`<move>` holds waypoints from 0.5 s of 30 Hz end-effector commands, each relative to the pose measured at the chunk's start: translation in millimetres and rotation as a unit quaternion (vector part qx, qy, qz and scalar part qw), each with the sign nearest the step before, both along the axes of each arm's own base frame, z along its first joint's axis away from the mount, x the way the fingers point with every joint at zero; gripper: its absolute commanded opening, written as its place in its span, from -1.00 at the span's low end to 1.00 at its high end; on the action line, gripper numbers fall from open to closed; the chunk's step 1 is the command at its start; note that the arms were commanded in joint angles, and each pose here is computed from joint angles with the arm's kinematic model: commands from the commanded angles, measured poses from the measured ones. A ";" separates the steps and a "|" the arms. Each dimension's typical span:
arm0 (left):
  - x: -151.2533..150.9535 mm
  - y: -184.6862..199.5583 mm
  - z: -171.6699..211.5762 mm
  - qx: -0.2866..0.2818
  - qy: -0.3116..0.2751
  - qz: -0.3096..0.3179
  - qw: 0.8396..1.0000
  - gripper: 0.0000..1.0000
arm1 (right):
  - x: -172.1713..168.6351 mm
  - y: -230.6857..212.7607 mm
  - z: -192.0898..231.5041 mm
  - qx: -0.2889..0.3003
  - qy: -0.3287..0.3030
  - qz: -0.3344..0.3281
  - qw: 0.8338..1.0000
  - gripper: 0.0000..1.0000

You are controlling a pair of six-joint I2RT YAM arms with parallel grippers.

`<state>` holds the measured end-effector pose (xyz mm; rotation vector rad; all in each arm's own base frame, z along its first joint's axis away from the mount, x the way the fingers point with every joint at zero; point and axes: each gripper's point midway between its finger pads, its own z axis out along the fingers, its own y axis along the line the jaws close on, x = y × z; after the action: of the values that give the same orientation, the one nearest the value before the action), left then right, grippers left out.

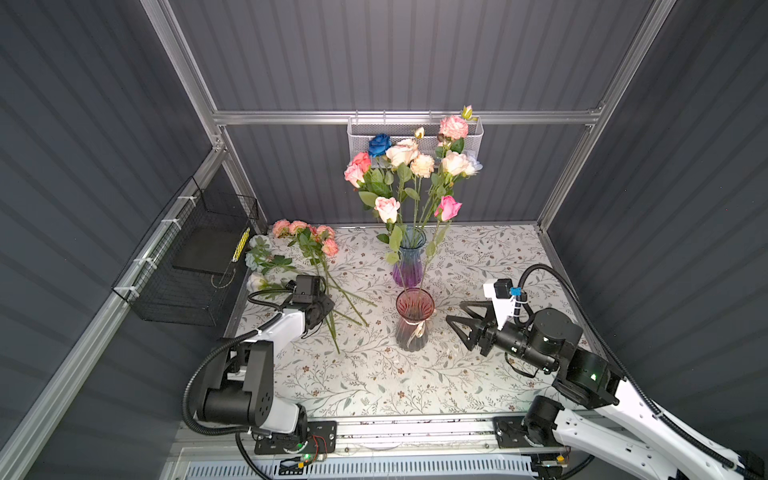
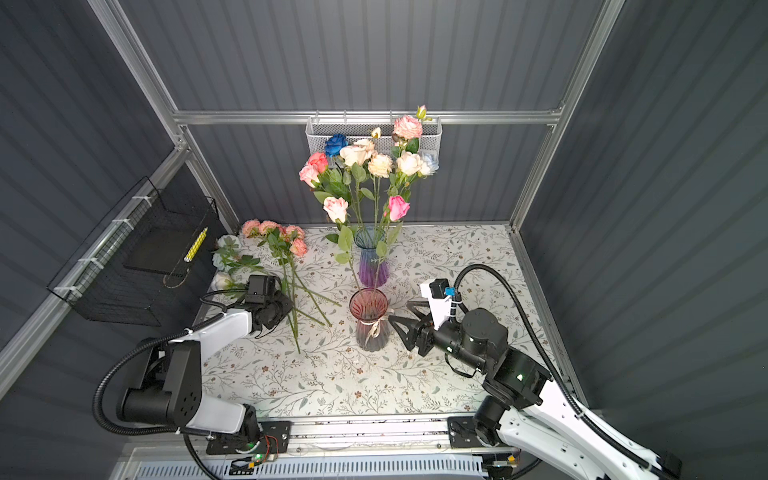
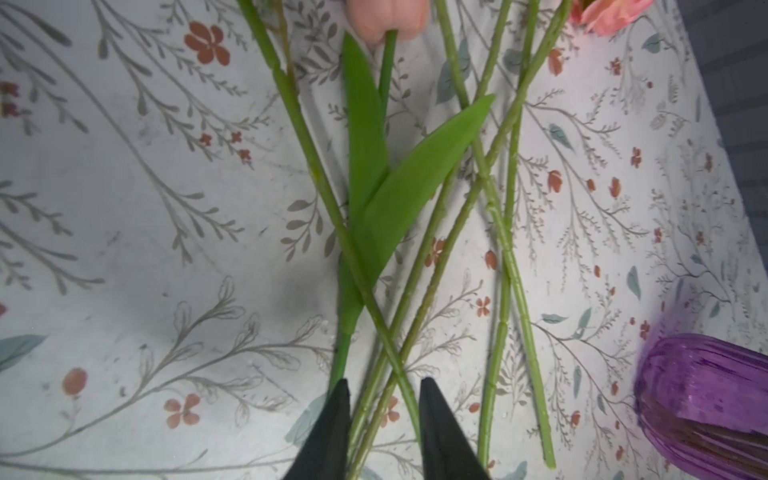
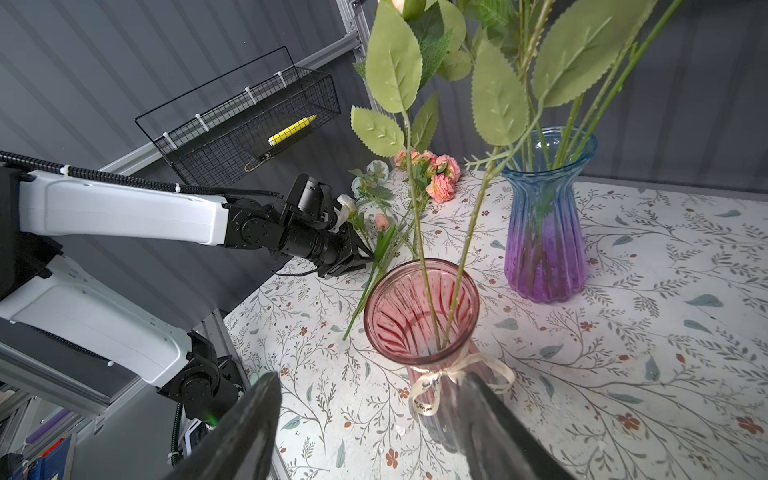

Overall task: Arrange the flowers into the vase
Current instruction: 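Open the right gripper and withdraw it while the left gripper grasps a white rose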

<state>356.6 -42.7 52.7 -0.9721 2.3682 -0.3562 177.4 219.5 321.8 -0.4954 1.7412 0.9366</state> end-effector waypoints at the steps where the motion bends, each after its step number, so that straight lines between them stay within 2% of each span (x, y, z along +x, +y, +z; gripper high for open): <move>1: 7.1 9.4 3.5 -0.004 -0.004 0.048 0.999 -0.31 | 1.3 -8.3 -5.4 -0.011 -0.008 -0.016 1.000 0.39; 11: 22.6 5.2 -2.9 -0.028 -0.022 0.064 0.997 -0.33 | 0.6 -10.1 -6.6 -0.013 -0.011 -0.017 1.000 0.37; 15: 28.3 5.1 -2.0 -0.027 -0.023 0.066 0.997 -0.40 | 1.4 -11.5 -7.0 -0.015 -0.012 -0.021 1.000 0.37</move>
<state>370.2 -41.1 41.0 -1.1045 2.3038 -0.3795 176.8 212.0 317.5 -0.4913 1.7393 0.8993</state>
